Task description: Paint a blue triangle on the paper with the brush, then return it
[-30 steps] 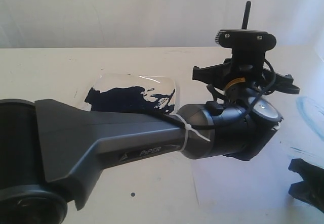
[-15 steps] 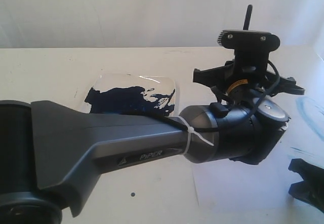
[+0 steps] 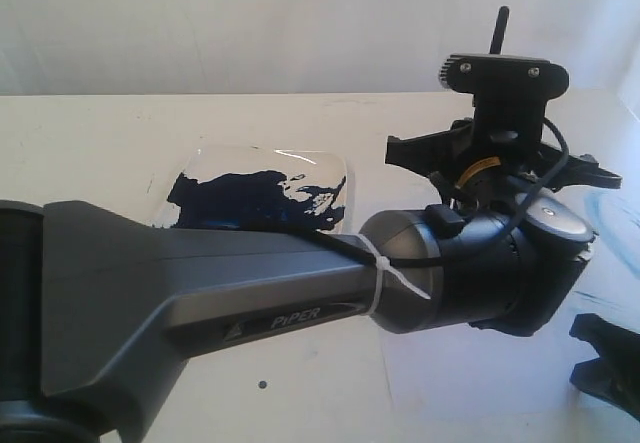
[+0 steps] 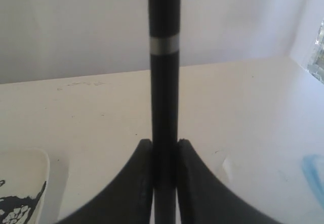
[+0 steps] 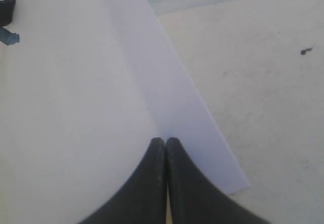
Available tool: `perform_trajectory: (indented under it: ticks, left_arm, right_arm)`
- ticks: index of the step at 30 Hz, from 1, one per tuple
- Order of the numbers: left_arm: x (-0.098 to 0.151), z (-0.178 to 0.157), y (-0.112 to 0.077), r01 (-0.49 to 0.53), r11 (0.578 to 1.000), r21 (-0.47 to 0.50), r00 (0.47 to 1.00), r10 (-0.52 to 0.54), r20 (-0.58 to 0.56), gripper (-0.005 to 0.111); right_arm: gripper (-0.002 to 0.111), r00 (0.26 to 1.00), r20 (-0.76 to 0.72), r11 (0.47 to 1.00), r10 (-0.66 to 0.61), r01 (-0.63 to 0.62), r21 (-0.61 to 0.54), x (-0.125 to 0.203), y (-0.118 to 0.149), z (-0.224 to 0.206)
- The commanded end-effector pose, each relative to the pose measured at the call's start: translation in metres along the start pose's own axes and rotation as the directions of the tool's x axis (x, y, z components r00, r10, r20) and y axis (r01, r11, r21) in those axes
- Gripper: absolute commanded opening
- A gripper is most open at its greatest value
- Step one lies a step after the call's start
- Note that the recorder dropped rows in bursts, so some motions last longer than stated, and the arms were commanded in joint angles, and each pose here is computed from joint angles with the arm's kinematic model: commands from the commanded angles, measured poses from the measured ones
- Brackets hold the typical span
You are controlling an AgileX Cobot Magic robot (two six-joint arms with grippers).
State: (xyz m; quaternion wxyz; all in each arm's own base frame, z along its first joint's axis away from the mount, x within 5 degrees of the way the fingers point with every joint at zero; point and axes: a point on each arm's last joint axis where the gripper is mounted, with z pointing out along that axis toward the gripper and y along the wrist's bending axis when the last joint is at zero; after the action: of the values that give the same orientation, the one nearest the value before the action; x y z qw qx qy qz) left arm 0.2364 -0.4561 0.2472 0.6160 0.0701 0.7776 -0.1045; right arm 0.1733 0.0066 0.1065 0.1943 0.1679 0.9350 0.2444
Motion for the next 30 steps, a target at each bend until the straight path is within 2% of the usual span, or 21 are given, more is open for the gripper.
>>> perform_trajectory:
  ticks: [1, 16, 22, 27, 30]
  left_arm:
    - [-0.002, -0.009, -0.002, -0.004, 1.000, -0.008, 1.000, 0.004, -0.021, 0.000]
    - [-0.008, -0.026, -0.009, -0.026, 1.000, -0.001, 1.000, 0.026, -0.018, 0.000]
    - [-0.011, -0.029, -0.005, -0.006, 0.999, -0.034, 0.999, 0.005, -0.036, 0.000]
    - [-0.023, -0.036, -0.006, -0.023, 1.000, -0.017, 1.000, 0.023, 0.002, 0.000]
    - [-0.042, -0.049, -0.009, -0.035, 0.999, 0.016, 0.997, 0.034, 0.076, 0.000]
  right_arm:
    - [0.000, 1.000, -0.019, 0.995, -0.023, 0.025, 0.095, 0.004, -0.010, 0.000]
    - [0.000, 1.000, -0.019, 0.995, -0.023, 0.025, 0.095, 0.004, -0.010, 0.000]
    - [0.000, 0.999, -0.023, 0.995, -0.030, 0.032, 0.095, 0.005, -0.010, 0.000]
    - [0.000, 0.999, -0.023, 0.995, -0.030, 0.032, 0.095, 0.005, -0.010, 0.000]
    - [0.000, 0.999, -0.023, 0.995, -0.030, 0.032, 0.093, 0.005, -0.010, 0.000]
